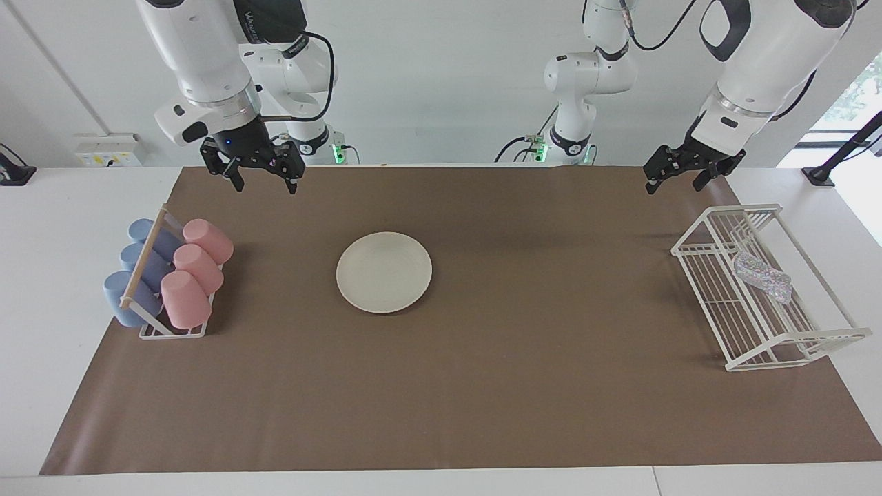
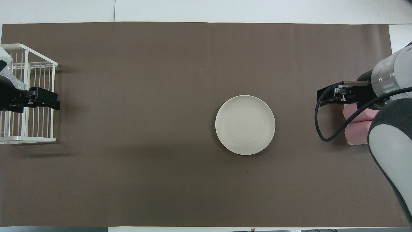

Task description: Wipe plate with sponge

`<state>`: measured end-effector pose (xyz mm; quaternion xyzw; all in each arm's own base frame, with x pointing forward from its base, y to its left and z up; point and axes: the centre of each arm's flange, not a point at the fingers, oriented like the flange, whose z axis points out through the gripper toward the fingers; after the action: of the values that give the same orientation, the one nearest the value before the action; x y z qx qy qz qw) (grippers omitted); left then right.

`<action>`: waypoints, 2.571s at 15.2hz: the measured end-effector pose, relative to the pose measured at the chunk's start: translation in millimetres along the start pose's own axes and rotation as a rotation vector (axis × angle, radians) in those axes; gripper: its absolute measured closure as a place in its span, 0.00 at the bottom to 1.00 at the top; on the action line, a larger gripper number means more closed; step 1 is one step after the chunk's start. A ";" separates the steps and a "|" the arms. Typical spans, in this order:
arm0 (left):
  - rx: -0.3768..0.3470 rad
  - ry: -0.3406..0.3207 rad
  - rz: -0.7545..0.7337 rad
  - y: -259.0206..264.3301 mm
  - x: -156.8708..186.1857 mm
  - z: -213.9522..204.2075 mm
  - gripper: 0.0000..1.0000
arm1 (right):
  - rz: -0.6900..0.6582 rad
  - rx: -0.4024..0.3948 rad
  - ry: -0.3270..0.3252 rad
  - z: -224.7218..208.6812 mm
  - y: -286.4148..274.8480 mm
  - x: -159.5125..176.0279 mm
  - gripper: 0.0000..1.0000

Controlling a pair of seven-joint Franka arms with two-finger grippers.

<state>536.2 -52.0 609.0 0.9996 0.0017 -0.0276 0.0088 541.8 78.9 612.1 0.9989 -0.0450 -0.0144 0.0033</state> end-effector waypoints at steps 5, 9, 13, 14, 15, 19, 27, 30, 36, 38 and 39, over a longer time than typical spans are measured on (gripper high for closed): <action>0.000 0.003 0.000 -0.1 0.3 -0.3 0.00 | 0.000 0.000 0.000 0.0 0.0 0.0 0.00; -0.002 0.021 -0.004 -2.0 2.3 -2.0 0.00 | 0.000 0.000 0.000 0.0 0.0 0.0 0.00; -0.003 0.030 -0.006 -2.5 3.3 -2.8 0.00 | 0.000 0.000 0.000 0.0 0.0 0.0 0.00; -0.003 0.032 -0.006 -2.7 3.6 -3.0 0.00 | 0.000 0.000 0.000 0.0 0.0 0.0 0.00; 0.004 0.036 -0.006 -3.7 4.0 -3.3 0.00 | 0.000 0.000 0.000 0.0 0.0 0.0 0.00; 0.161 0.062 0.001 -18.8 8.1 -3.9 0.00 | 0.000 0.000 0.000 0.0 0.0 0.0 0.00; 0.624 0.088 0.167 -33.5 44.6 59.3 0.00 | 0.000 0.000 0.000 0.0 0.0 0.0 0.00; 0.759 0.083 0.250 -30.3 62.4 87.6 0.00 | 0.000 0.000 0.000 0.0 0.0 0.0 0.00; 0.804 0.143 0.164 -35.4 79.2 137.2 0.00 | 0.000 0.000 0.000 0.0 0.0 0.0 0.00; 0.798 0.168 0.118 -41.9 79.3 144.2 0.00 | 0.000 0.000 0.000 0.0 0.0 0.0 0.00; 0.790 0.186 0.075 -46.2 79.2 147.5 0.00 | 0.000 0.000 0.000 0.0 0.0 0.0 0.00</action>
<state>607.0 -8.1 456.6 0.9237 -0.0447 0.0647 -0.3749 541.8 78.9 612.1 0.9989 -0.0450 -0.0144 0.0033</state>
